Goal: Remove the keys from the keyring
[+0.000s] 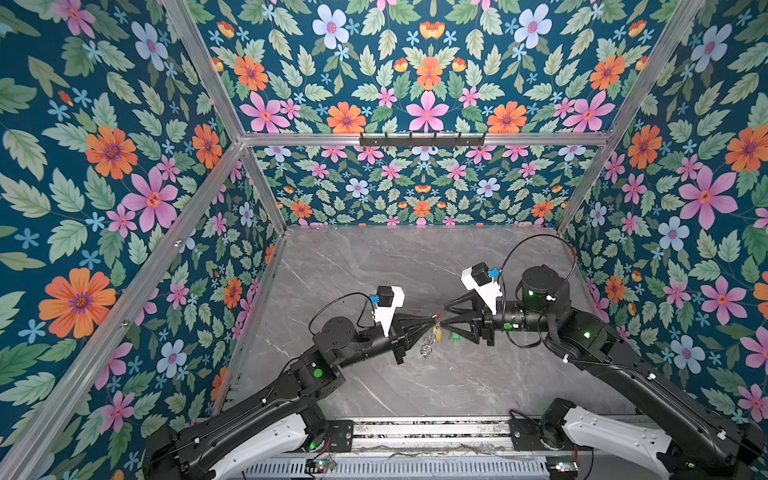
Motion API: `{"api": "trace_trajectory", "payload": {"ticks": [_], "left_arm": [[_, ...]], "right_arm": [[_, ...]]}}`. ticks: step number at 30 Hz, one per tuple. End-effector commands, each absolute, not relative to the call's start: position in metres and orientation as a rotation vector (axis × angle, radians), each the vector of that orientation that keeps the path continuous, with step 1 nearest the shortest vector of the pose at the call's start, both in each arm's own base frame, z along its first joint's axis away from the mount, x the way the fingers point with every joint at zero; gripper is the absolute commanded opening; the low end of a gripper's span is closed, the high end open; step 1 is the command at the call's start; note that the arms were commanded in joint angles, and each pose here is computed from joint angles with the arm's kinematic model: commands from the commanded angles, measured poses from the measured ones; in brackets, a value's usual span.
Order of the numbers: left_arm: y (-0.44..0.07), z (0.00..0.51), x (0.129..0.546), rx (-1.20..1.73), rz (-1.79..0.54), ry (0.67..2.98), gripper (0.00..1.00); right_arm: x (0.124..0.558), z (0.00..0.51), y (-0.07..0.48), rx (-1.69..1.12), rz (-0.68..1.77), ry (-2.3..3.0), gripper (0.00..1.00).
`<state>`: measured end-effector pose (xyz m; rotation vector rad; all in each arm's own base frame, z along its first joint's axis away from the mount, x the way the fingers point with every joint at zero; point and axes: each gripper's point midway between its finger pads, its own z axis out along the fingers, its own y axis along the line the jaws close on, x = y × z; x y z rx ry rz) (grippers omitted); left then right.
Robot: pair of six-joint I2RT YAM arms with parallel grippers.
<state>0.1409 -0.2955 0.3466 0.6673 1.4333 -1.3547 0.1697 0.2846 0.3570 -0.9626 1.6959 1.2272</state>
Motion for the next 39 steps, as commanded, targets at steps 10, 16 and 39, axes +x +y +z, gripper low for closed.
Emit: {"api": "trace_trajectory", "payload": {"ticks": [10,16,39], "left_arm": [[-0.284,0.381,0.146,0.516,-1.424,1.183,0.00],[-0.281,0.381,0.145,0.493,-1.444,1.159,0.00],[-0.282,0.380,0.148,0.482,-1.441,1.166,0.00]], "right_arm": [[0.171,0.389,0.295,-0.921,1.490,1.493,0.45],[0.175,0.381,0.297,-0.902,1.481,1.520,0.40],[0.176,0.381,0.299,-0.917,1.488,1.528,0.28]]}}
